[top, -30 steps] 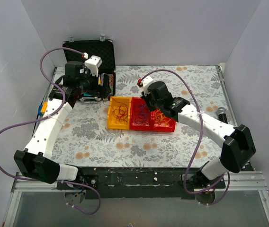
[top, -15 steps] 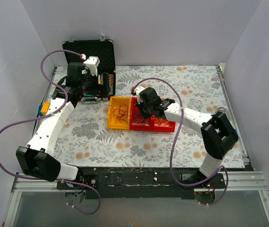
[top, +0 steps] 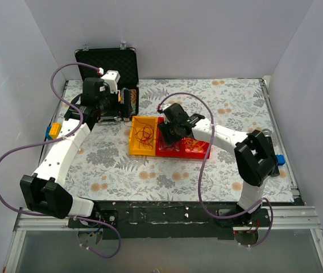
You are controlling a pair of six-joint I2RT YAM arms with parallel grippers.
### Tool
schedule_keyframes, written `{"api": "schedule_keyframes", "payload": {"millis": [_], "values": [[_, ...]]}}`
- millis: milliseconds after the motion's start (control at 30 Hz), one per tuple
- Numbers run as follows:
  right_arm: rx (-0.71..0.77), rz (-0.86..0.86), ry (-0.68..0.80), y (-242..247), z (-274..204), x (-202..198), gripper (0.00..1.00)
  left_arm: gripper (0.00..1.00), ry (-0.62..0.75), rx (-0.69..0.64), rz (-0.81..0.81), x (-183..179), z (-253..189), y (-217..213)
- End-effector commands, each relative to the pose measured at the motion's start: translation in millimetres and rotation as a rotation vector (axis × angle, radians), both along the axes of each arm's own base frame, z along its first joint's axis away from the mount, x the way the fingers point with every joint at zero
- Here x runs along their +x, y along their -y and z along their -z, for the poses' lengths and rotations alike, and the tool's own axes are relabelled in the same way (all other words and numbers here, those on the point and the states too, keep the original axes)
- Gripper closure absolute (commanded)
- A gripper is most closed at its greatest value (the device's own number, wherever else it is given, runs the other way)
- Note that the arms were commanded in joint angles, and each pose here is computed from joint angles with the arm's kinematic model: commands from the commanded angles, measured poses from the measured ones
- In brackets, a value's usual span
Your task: Untangle the cables
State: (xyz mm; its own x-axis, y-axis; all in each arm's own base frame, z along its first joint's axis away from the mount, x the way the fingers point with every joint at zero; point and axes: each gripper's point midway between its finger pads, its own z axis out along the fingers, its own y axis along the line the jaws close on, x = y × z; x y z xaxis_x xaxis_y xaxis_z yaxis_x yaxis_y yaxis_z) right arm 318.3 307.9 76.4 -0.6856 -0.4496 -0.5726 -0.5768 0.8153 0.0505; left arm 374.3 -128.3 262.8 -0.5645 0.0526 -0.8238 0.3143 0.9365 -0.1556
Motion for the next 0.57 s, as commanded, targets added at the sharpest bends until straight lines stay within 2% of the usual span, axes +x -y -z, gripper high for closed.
{"api": "schedule_keyframes", "payload": {"millis": [0, 167, 300, 533], "values": [[0.09, 0.059, 0.088, 3.4, -75.7, 5.0, 0.28, 0.02, 0.068, -0.005, -0.017, -2.0, -18.8, -5.3], [0.163, 0.062, 0.148, 14.1, -117.7, -7.6, 0.15, 0.02, 0.084, -0.004, -0.013, -1.3, -22.4, -5.2], [0.227, 0.009, 0.169, 14.8, -147.6, -21.1, 0.13, 0.02, 0.072, 0.005, -0.022, -0.9, -17.2, -7.0], [0.32, 0.027, 0.233, 40.0, -175.1, -35.0, 0.11, 0.02, 0.055, -0.015, -0.069, 1.7, -0.5, -11.5]]}}
